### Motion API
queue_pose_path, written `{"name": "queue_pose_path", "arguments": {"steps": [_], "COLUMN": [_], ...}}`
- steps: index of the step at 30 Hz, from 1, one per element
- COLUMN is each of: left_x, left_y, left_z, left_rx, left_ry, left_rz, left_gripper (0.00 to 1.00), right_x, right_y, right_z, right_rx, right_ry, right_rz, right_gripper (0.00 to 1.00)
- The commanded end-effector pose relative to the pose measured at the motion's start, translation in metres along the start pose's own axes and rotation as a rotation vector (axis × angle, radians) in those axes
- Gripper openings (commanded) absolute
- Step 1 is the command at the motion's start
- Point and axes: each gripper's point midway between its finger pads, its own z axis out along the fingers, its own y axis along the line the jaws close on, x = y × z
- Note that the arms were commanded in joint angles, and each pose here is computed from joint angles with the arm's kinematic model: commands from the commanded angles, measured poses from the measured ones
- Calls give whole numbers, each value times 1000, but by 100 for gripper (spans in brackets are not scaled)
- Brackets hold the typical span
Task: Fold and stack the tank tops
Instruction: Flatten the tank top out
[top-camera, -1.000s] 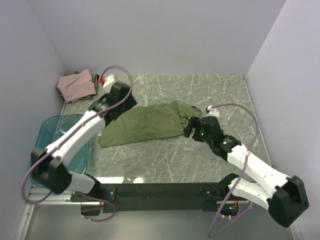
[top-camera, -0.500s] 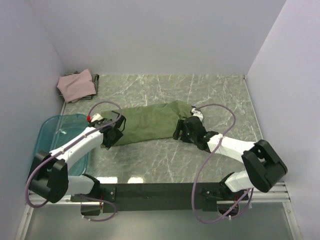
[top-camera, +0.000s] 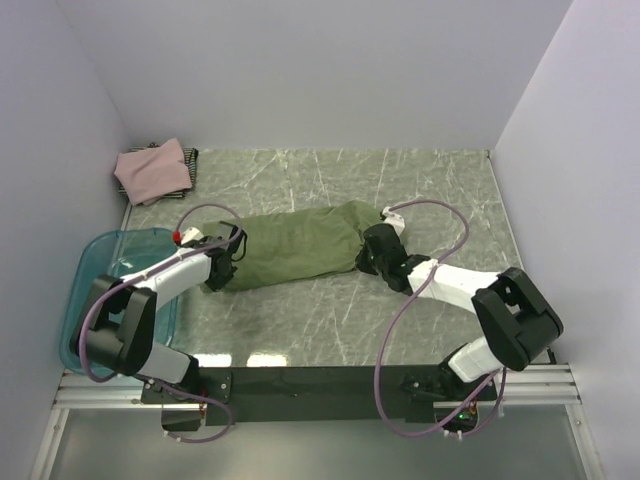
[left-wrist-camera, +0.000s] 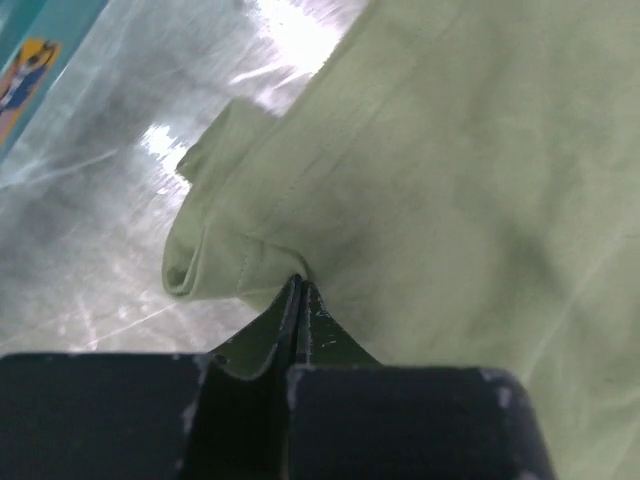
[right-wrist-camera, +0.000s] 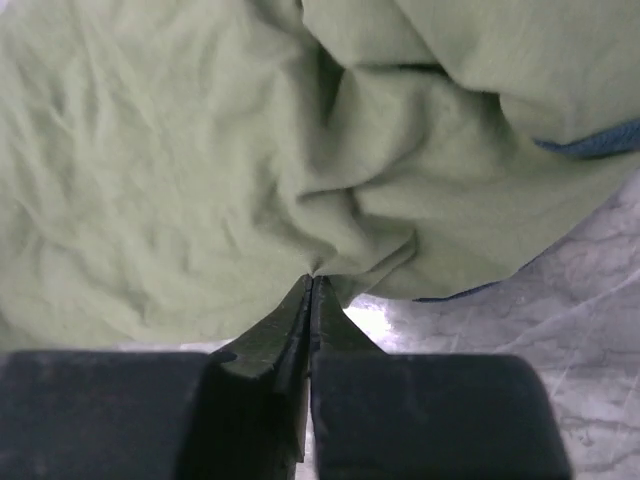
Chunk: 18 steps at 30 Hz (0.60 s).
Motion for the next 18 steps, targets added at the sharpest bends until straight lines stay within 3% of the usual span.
{"name": "queue_pose_path", "arguments": {"steps": [1, 6, 12, 18], "left_x": [-23, -52, -74, -85], "left_y": [-21, -49, -80, -75], "left_z": [-9, -66, -175, -257], "left_rx": [91, 309, 553, 731], "left_ry": [-79, -158, -269, -343], "left_rz": [19, 98, 162, 116], "left_gripper": [1, 1, 1, 1], "right_x": [-45, -83, -130, -166], "right_y": [10, 3, -5, -5], "right_z": [-15, -62, -141, -215], "right_rx": [1, 28, 28, -16], "right_ry": [-137, -248, -417, -535], "right_rz": [15, -12, -1, 11], "right_gripper": [0, 0, 0, 0]}}
